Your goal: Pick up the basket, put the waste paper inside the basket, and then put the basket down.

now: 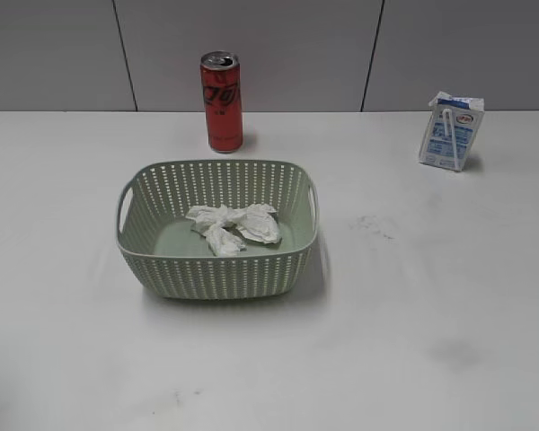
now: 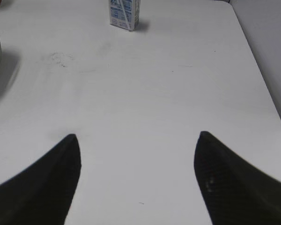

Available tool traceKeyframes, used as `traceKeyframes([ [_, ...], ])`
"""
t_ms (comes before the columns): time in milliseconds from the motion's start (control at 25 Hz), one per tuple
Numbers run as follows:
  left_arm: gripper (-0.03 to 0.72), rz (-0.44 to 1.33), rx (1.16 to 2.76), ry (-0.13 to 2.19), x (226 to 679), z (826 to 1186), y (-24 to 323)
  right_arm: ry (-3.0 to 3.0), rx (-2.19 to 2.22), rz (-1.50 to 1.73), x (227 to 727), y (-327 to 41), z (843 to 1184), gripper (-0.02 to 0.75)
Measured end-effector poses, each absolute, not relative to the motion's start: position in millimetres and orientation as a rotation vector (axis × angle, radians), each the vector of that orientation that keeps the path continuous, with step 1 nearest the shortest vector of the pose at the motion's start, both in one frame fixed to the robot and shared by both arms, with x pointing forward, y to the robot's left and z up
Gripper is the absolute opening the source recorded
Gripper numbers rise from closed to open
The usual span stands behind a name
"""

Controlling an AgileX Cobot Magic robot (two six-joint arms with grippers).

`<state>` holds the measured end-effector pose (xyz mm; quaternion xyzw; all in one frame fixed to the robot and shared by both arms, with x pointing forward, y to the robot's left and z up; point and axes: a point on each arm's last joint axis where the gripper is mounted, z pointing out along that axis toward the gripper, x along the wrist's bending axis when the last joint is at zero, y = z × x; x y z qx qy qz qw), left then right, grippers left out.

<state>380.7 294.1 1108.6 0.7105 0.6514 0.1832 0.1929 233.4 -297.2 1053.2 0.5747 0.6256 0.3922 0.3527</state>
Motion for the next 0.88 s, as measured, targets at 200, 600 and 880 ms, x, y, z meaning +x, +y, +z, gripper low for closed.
traceKeyframes([
  [200,0.589,0.586,1.939,1.777,330,1086,296,1.618,1.487,1.015,233,-297,1053,0.57],
  [600,0.586,0.734,1.805,1.655,268,1045,299,1.618,1.486,1.015,233,-297,1053,0.569],
  [880,0.586,0.845,1.693,1.553,247,1047,299,1.618,1.486,1.015,233,-297,1053,0.569],
])
